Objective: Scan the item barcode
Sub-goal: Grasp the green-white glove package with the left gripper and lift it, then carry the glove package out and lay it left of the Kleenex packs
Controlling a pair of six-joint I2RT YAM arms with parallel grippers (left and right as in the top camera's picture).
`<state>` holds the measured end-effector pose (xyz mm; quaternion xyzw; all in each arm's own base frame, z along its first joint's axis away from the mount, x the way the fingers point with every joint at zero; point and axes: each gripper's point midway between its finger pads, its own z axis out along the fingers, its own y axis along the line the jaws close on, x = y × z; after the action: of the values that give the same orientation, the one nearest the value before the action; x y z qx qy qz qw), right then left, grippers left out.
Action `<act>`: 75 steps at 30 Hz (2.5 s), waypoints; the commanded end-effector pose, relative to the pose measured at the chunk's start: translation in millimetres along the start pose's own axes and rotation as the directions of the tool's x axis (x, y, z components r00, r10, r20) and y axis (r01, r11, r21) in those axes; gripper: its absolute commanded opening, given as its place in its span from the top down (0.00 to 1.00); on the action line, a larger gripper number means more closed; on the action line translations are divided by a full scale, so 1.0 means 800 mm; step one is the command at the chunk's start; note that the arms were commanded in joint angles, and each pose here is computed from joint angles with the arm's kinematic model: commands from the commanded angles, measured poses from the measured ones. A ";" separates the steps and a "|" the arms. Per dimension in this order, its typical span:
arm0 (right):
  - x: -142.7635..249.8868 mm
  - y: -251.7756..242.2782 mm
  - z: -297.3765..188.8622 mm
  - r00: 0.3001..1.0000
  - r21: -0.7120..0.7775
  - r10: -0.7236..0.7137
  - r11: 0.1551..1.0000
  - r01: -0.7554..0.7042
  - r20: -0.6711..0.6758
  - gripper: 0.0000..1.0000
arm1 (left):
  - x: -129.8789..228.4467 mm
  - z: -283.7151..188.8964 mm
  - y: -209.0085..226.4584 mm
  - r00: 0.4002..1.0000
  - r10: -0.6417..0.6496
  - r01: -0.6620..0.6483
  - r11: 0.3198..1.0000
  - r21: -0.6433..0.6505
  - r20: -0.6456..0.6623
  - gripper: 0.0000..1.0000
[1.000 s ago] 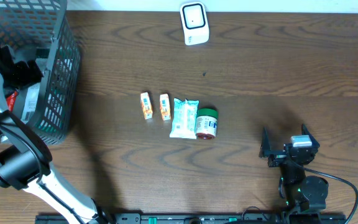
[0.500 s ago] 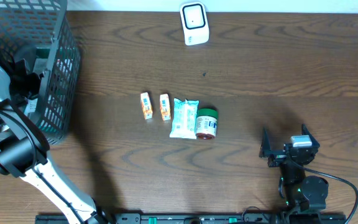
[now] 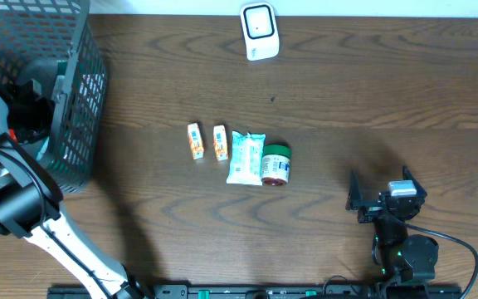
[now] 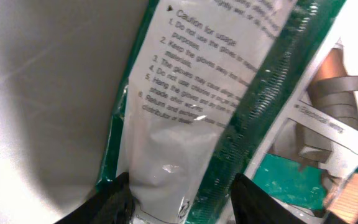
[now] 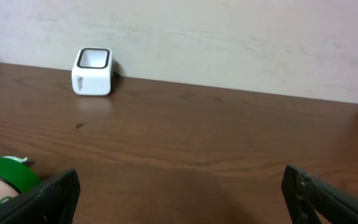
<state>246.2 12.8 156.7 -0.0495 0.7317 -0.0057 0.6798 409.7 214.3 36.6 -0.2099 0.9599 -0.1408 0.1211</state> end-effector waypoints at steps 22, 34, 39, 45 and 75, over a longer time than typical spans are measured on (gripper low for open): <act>0.001 -0.002 0.000 1.000 0.007 -0.005 1.000 0.005 -0.001 0.01 | -0.035 -0.092 -0.044 0.979 -0.075 0.006 0.940 0.342 0.190 0.93; 0.001 -0.002 0.000 1.000 0.007 -0.005 1.000 0.005 -0.002 0.01 | -0.062 -0.288 -0.066 0.832 -0.080 0.037 0.995 0.089 0.550 0.93; 0.001 -0.002 0.000 1.000 0.007 -0.005 1.000 0.005 -0.002 0.01 | -0.045 -0.387 -0.089 0.703 -0.094 0.094 0.995 0.039 0.705 0.93; 0.001 -0.002 0.000 1.000 0.007 -0.005 1.000 0.005 -0.002 0.01 | 0.022 -0.465 -0.160 0.627 -0.114 0.054 0.993 0.102 0.771 0.93; 0.001 -0.002 0.000 1.000 0.007 -0.005 1.000 0.005 -0.001 0.01 | 0.167 -0.141 -0.248 0.936 0.023 0.029 0.989 -0.142 0.352 0.93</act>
<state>246.2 12.8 156.7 -0.0495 0.7317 -0.0057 0.6798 332.5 -7.4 196.5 -0.2187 0.9327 -0.0717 0.2776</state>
